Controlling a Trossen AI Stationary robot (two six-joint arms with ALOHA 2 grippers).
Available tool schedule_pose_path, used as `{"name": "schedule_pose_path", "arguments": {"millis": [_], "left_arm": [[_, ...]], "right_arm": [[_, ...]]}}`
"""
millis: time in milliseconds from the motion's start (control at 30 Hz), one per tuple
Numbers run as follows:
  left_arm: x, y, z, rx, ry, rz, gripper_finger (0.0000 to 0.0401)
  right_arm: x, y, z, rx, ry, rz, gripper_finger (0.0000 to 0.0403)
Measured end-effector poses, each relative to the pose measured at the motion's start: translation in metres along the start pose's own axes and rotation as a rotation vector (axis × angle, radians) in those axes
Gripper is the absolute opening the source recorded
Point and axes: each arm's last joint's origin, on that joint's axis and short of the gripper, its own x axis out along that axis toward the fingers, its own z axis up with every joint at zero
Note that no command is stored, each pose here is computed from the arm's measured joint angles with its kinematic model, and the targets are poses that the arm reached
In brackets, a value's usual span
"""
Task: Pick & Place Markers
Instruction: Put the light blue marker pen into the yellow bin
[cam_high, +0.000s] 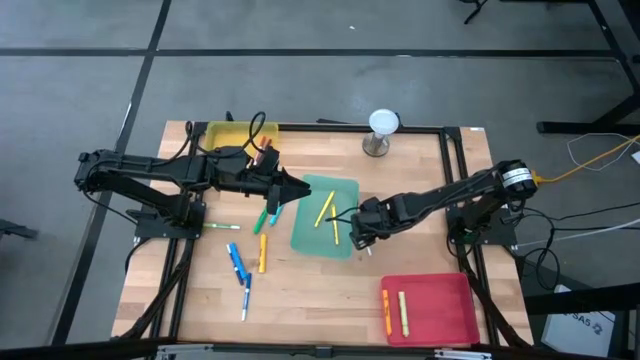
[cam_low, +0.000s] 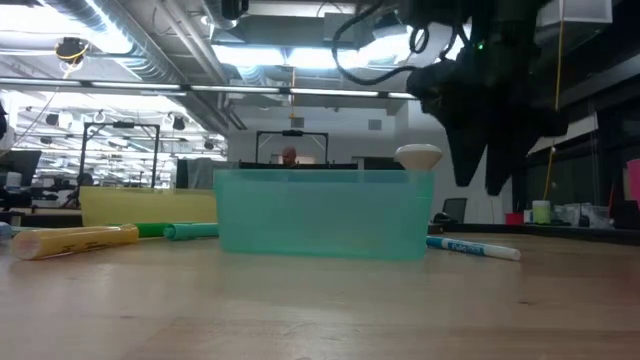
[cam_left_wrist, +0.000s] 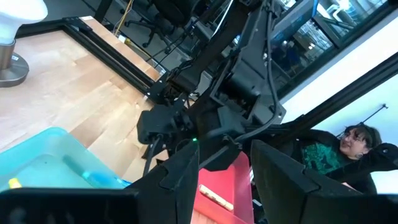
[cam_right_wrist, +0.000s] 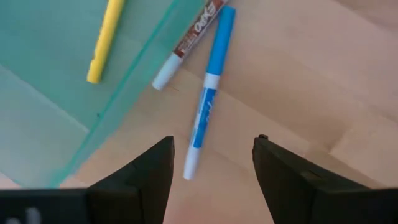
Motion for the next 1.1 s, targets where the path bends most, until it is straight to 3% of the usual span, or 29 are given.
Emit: {"name": "schedule_pose_path", "arguments": {"millis": [267, 500, 667, 933, 1100], "left_arm": [[0.0, 0.0, 0.0, -0.015, 0.0, 0.0, 0.0141], [0.0, 0.0, 0.0, -0.018, -0.002, 0.003, 0.0141], [0.0, 0.0, 0.0, -0.018, -0.002, 0.003, 0.0141], [0.0, 0.0, 0.0, -0.018, -0.002, 0.003, 0.0141], [0.0, 0.0, 0.0, -0.029, -0.002, 0.003, 0.0141]], "right_arm": [[0.021, -0.005, -0.005, 0.029, -0.015, 0.063, 0.0213], [0.02, -0.002, -0.004, 0.019, -0.006, 0.099, 0.0207], [0.02, -0.002, -0.005, 0.008, 0.026, 0.111, 0.0153], [0.02, -0.002, -0.005, -0.008, 0.034, 0.114, 0.0015], [0.021, -0.001, -0.006, -0.012, 0.049, 0.119, 0.0005]]}}
